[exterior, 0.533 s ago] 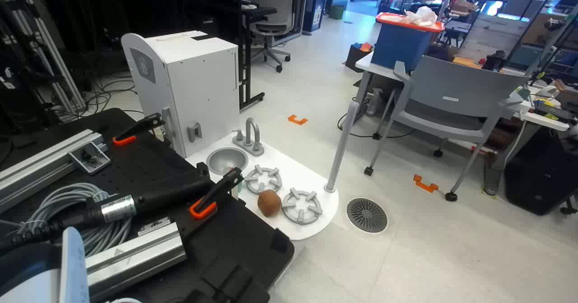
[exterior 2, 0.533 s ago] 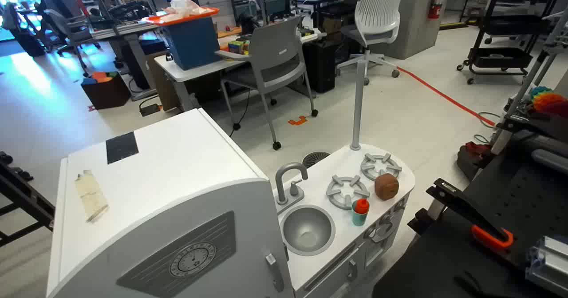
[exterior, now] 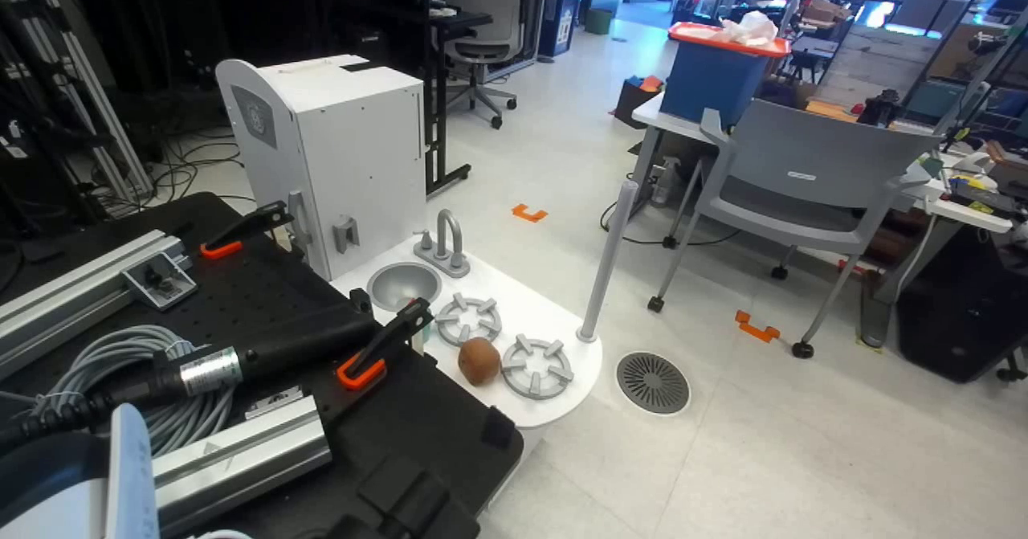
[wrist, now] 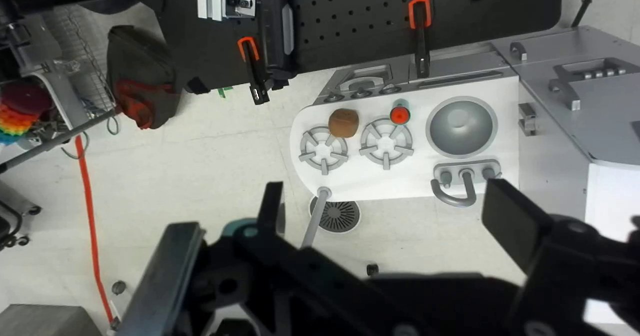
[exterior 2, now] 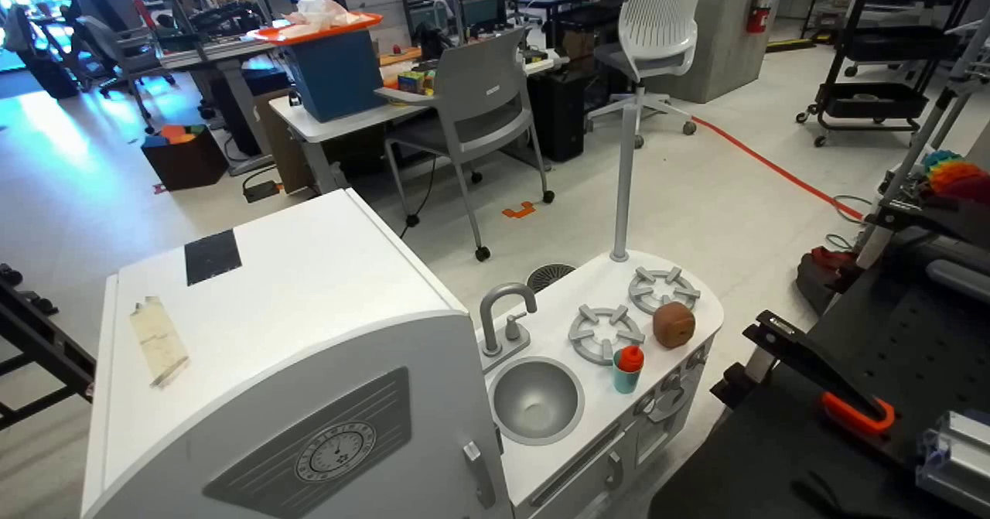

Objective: Push the grey toy tap to the left

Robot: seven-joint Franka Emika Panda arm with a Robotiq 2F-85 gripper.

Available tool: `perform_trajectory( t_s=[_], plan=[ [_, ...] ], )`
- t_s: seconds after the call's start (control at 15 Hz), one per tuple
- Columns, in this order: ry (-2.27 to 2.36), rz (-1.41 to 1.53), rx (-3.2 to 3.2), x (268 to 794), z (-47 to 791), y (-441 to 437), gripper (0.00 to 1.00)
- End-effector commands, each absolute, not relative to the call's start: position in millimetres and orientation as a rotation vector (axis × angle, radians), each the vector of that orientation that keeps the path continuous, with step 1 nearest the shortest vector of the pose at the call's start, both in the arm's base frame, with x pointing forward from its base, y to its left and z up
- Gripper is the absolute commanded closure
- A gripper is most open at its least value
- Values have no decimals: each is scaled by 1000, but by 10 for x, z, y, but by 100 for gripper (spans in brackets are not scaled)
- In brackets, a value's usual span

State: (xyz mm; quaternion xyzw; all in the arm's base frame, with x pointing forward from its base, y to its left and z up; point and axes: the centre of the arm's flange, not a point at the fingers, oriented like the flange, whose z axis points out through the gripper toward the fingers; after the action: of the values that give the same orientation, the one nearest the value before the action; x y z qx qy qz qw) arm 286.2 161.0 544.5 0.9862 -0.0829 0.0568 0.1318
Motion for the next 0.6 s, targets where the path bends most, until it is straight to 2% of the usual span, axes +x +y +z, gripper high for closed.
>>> perform_trajectory(
  t_s=[0.0,0.53],
  plan=[
    [-198,1,2907,3495,4986,1738,0],
    [-336,-239,2863,4585,3301,1616,0]
  ],
)
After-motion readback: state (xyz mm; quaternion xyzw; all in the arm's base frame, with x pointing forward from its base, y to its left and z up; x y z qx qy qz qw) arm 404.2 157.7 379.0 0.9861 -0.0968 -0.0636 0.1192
